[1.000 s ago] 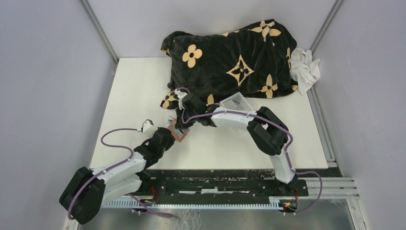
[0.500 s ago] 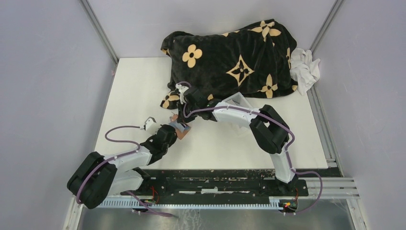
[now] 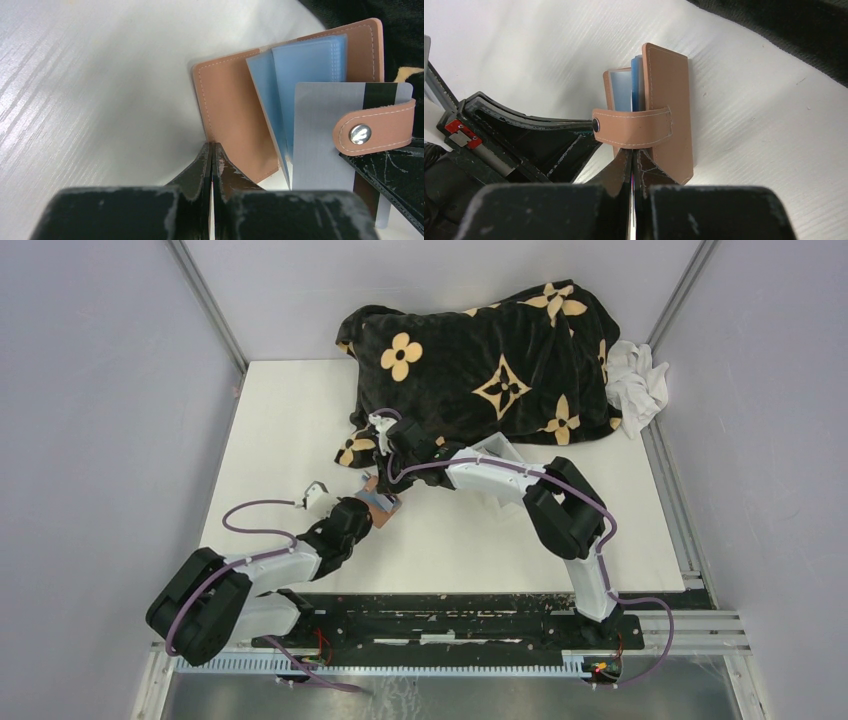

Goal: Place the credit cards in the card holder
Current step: Open the card holder at the center of the board.

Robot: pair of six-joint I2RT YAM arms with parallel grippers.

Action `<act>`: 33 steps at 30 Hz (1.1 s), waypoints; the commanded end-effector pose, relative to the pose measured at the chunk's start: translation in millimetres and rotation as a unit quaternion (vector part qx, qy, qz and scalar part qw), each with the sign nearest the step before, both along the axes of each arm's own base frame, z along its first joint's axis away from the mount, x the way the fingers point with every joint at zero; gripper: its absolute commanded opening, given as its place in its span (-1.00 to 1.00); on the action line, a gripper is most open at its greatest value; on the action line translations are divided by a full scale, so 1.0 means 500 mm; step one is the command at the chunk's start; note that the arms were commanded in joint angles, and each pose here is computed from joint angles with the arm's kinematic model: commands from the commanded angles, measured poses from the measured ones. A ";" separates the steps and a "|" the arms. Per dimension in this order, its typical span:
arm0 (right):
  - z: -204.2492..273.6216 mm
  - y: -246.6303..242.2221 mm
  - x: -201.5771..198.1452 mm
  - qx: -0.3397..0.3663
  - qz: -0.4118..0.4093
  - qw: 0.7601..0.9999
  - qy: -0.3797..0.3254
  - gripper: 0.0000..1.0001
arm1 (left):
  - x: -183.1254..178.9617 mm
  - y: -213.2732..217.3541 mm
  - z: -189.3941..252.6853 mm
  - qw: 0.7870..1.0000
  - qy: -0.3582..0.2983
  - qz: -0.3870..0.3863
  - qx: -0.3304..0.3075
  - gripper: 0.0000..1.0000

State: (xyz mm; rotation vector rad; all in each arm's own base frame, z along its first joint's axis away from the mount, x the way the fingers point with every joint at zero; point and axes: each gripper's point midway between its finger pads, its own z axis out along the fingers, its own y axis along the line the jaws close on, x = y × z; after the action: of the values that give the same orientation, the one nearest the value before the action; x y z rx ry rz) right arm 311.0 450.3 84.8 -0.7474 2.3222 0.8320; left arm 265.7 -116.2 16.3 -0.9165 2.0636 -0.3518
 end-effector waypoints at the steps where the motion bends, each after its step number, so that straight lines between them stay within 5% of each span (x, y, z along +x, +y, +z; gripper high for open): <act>1: 0.083 0.006 0.031 0.020 -0.001 0.999 -0.047 -0.98 | -0.002 0.011 -0.009 1.000 0.011 -0.001 0.028 -0.94; 33: 0.124 -0.038 0.097 0.009 -0.019 0.997 -0.073 -0.98 | -0.004 0.010 -0.028 0.999 0.027 -0.006 0.039 -0.94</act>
State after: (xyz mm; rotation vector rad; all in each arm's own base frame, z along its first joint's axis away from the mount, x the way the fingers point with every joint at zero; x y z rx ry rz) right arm 344.5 425.1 97.9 -0.7463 2.3155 0.7270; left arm 273.3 -119.0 16.1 -0.9191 2.0532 -0.3440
